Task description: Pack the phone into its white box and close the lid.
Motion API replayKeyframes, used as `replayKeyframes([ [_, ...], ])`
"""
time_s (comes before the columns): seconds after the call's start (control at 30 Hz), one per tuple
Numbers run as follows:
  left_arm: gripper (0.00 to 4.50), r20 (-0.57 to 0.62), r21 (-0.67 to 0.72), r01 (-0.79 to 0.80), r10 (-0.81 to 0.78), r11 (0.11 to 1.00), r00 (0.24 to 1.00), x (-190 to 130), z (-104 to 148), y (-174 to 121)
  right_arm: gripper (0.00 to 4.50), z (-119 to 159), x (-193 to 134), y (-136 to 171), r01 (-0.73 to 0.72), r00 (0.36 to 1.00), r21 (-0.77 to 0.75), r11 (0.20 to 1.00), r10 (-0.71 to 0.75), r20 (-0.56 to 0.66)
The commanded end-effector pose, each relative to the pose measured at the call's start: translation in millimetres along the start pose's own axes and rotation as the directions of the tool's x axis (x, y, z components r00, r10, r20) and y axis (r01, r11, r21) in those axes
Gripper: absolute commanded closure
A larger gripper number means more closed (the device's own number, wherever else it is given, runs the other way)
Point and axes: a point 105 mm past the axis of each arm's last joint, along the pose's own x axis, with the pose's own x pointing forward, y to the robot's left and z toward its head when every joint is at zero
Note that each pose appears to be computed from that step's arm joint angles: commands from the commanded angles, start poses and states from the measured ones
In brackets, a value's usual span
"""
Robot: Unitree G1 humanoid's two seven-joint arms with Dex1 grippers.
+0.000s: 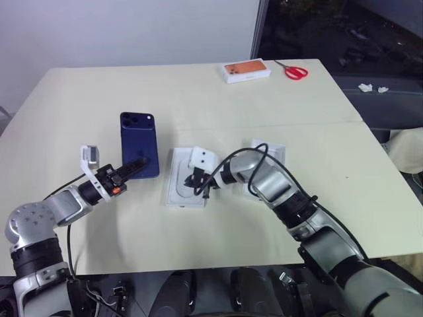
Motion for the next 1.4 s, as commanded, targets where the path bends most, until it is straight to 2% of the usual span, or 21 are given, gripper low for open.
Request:
replayKeyframes([
  [0.03,4.50,0.001,0.066,0.065,-0.065,0.996,0.998,4.1,4.8,-19.6,4.46,7.4,6.3,-0.4,0.032,0.999,-0.109,0.994,-0.034,-0.012],
  [0.13,4.50,-0.046,0.073,0.076,-0.073,0.994,0.996,6.7,-5.6,-22.4,4.46,0.0,8.6,2.3,0.027,0.997,-0.188,0.982,-0.039,-0.061],
  [0.3,4.50,-0.107,0.071,0.058,-0.050,0.996,0.993,8.5,-20.1,-19.4,4.46,4.1,2.2,-4.8,0.057,0.996,-0.244,0.968,-0.073,-0.056],
  [0.43,4.50,-0.158,0.033,0.044,-0.038,0.998,0.987,8.8,-33.9,-15.8,4.46,6.6,-11.0,-23.8,0.125,0.991,-0.167,0.978,-0.130,-0.016],
  [0.6,4.50,-0.188,0.059,0.023,-0.012,0.998,0.982,9.7,-44.8,-14.0,4.46,0.9,-38.4,-36.7,0.151,0.988,-0.055,0.987,-0.150,0.023],
  [0.67,4.50,-0.176,0.095,0.000,0.017,0.995,0.984,11.6,-46.2,-10.5,4.46,-3.0,-49.5,-40.4,0.158,0.987,-0.003,0.987,-0.158,0.040],
  [0.8,4.50,-0.171,0.066,0.019,-0.007,0.998,0.985,15.0,-52.9,-12.1,4.46,-17.0,-66.4,-45.8,0.178,0.982,0.083,0.981,-0.182,0.053],
  [0.9,4.50,-0.137,0.032,0.038,-0.033,0.999,0.990,18.1,-51.0,-14.0,4.46,-9.2,-77.1,-43.0,0.147,0.976,0.177,0.973,-0.172,0.136],
  [1.0,4.50,-0.133,-0.023,0.049,-0.051,0.999,0.990,19.7,-52.3,-14.7,3.65,-7.9,-81.7,-43.9,0.159,0.971,0.186,0.970,-0.188,0.147],
  [1.1,4.50,-0.121,-0.057,0.039,-0.046,0.998,0.992,26.1,-54.7,-13.4,2.04,-10.2,-87.6,-44.1,0.174,0.970,0.171,0.970,-0.199,0.142],
  [1.13,4.50,-0.115,-0.064,0.040,-0.047,0.997,0.992,28.5,-56.3,-13.6,1.69,-10.5,-89.2,-43.5,0.173,0.970,0.164,0.971,-0.197,0.142],
  [1.3,4.50,-0.139,-0.123,-0.028,0.011,0.992,0.990,36.1,-74.1,-3.3,1.69,-16.5,-94.9,-42.0,0.171,0.974,0.153,0.973,-0.191,0.124],
  [1.4,4.50,-0.178,-0.128,-0.027,0.004,0.991,0.984,38.6,-84.9,-6.7,1.69,-18.5,-95.9,-38.9,0.156,0.977,0.153,0.976,-0.176,0.123],
])
